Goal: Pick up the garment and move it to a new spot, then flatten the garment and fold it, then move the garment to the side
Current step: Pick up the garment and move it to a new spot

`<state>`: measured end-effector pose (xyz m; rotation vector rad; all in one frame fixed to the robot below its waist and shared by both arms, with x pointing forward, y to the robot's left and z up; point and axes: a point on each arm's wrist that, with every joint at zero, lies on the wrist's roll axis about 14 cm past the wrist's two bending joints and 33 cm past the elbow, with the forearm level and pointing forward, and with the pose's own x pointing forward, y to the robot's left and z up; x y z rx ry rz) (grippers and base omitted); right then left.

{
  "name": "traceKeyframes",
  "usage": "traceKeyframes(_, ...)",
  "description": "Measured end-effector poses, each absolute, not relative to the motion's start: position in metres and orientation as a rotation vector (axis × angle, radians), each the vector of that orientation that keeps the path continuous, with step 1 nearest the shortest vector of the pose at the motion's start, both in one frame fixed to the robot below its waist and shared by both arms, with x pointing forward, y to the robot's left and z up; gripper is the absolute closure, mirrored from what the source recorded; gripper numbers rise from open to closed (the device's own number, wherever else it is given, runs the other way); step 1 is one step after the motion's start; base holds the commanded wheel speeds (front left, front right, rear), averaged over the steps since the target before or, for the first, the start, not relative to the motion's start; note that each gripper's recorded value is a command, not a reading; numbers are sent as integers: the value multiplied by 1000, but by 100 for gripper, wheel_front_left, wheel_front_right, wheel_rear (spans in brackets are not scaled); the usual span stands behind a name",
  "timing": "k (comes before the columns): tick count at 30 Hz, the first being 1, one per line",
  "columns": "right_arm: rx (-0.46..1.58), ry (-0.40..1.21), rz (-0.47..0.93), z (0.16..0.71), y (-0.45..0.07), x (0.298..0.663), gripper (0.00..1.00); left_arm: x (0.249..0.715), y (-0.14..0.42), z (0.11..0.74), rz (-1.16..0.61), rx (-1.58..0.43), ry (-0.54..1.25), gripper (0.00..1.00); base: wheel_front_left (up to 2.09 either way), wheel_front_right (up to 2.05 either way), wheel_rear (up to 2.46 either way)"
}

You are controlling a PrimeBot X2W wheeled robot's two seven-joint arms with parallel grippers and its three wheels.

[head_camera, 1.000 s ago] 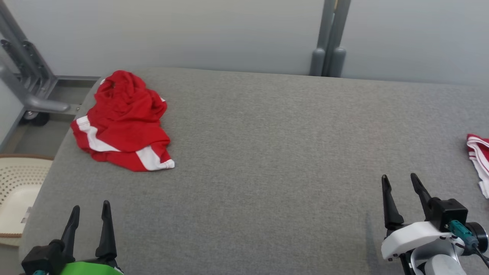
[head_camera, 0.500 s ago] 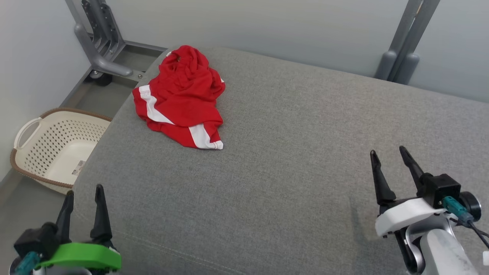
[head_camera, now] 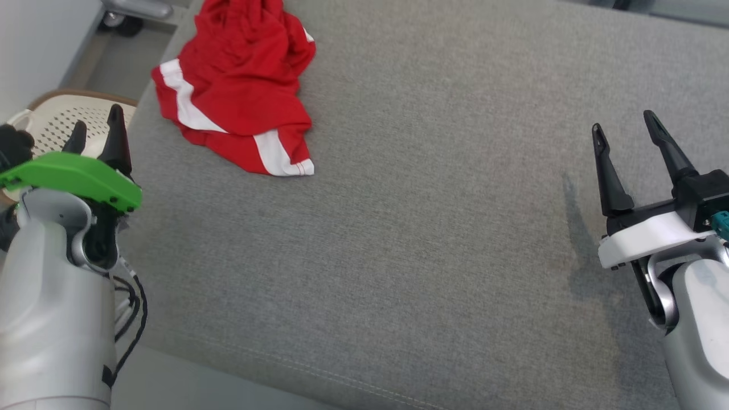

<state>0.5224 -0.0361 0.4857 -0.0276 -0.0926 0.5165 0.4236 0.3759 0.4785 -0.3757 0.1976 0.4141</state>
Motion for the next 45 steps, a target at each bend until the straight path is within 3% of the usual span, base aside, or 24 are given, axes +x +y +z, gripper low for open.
traceKeyframes(3, -40, -37, 493, 460, -51, 530, 0, 450, 365, 446, 406, -468, 304, 0, 0, 0, 0)
traceKeyframes(14, -85, 108, 366, 397, -116, 534, 0, 478, 340, 341, 434, -590, 570, 0, 0, 0, 0)
traceKeyframes(15, -89, 118, 354, 394, -121, 532, 0, 479, 339, 334, 436, -588, 589, 24, 0, 0, 0)
traceKeyframes(16, -93, 125, 339, 391, -128, 531, 0, 480, 339, 328, 438, -578, 609, 100, 0, 0, 0)
traceKeyframes(22, -86, 159, 287, 381, -145, 523, 0, 488, 332, 315, 397, -526, 660, 100, 0, 0, 0)
traceKeyframes(27, -55, 151, 288, 383, -138, 518, 0, 504, 317, 343, 284, -453, 583, 100, 0, 0, 0)
traceKeyframes(33, 10, 123, 298, 394, -118, 510, 0, 541, 255, 441, -31, -429, 366, 100, 0, 0, 0)
traceKeyframes(37, 71, 108, 291, 403, -106, 503, 0, 535, 218, 502, -217, -462, 272, 100, 0, 0, 0)
traceKeyframes(40, 101, 93, 265, 412, -108, 502, 0, 531, 166, 552, -399, -603, 203, 100, 0, 0, 0)
traceKeyframes(45, 142, 31, 202, 438, -123, 504, 0, 510, 95, 608, -606, -690, 182, 100, 0, 0, 0)
